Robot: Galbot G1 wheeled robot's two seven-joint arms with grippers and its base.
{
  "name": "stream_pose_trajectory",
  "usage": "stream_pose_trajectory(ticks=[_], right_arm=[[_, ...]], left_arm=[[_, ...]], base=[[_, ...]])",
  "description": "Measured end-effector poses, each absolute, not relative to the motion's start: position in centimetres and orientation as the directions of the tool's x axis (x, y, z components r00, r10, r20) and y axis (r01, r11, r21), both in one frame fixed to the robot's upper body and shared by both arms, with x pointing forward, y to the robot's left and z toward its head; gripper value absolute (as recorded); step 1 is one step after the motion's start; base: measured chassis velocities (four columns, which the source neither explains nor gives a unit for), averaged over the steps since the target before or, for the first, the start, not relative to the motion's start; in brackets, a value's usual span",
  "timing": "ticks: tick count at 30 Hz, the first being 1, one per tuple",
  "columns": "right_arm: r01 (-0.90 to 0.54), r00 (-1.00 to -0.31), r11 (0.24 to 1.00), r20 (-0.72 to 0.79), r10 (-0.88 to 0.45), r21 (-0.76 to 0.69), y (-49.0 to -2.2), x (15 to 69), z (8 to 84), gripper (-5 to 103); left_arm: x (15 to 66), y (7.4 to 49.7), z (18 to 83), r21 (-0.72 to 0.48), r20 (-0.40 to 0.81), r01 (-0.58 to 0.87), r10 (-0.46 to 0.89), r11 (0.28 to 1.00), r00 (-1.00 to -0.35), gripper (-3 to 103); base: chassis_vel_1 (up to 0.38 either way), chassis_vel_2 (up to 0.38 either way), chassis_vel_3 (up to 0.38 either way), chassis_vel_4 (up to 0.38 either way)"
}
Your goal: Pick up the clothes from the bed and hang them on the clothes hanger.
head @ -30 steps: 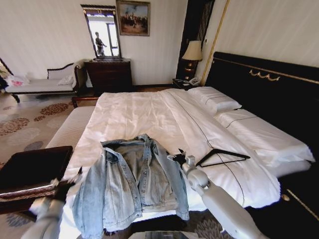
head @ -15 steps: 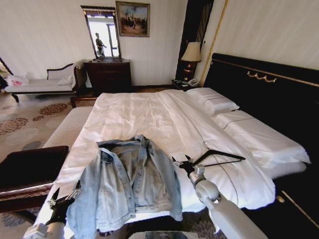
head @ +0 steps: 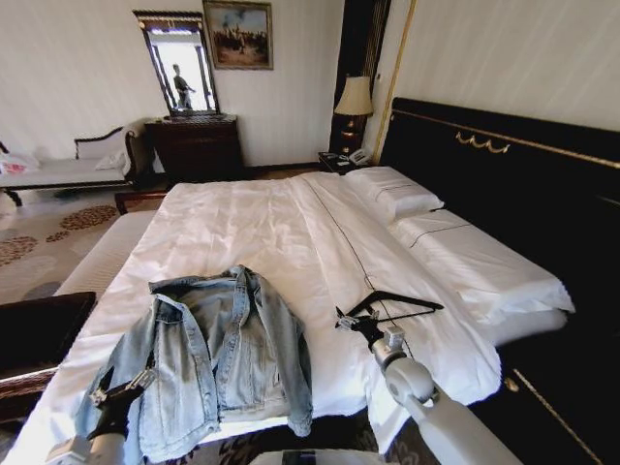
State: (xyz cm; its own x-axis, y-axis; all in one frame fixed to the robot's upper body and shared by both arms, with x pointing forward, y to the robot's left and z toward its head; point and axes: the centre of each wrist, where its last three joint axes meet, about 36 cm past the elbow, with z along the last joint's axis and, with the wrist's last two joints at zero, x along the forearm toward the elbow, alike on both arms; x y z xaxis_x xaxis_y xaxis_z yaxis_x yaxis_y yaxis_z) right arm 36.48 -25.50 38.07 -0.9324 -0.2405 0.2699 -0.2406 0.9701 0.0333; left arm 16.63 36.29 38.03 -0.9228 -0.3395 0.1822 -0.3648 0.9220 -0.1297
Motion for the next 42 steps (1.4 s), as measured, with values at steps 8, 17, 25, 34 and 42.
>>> stream_pose_trajectory(ticks=[8, 17, 25, 34, 42], right_arm=[[-0.293, -0.935, 0.951, 0.236, -0.264, -0.098, -29.3, 41.3, 40.7, 100], [-0.289, -0.932, 0.942, 0.274, -0.236, -0.171, -32.0, 43.9, 40.9, 100], [-0.280, -0.933, 0.942, 0.285, -0.222, -0.184, -32.4, 44.0, 40.2, 100], [-0.274, -0.938, 0.942, 0.269, -0.217, -0.195, -32.5, 43.9, 40.1, 100], [-0.299, -0.937, 0.918, 0.262, -0.231, -0.260, -34.1, 44.8, 42.5, 100]], left_arm=[[16.5, 35.3, 38.0, -0.120, 0.184, -0.356, -0.332, 0.927, -0.925, 100], [16.7, 34.9, 37.6, -0.129, 0.192, -0.349, -0.322, 0.928, -0.927, 100], [16.8, 35.0, 37.4, -0.130, 0.196, -0.341, -0.313, 0.931, -0.929, 100], [16.9, 34.8, 37.3, -0.140, 0.201, -0.341, -0.310, 0.930, -0.929, 100], [17.2, 36.3, 37.8, -0.138, 0.191, -0.342, -0.314, 0.929, -0.930, 100]], base=[[0.038, 0.037, -0.019, -0.021], [0.000, 0.000, 0.000, 0.000], [-0.016, -0.014, 0.009, 0.017], [-0.174, -0.139, 0.160, 0.145], [-0.099, -0.119, 0.080, 0.085]])
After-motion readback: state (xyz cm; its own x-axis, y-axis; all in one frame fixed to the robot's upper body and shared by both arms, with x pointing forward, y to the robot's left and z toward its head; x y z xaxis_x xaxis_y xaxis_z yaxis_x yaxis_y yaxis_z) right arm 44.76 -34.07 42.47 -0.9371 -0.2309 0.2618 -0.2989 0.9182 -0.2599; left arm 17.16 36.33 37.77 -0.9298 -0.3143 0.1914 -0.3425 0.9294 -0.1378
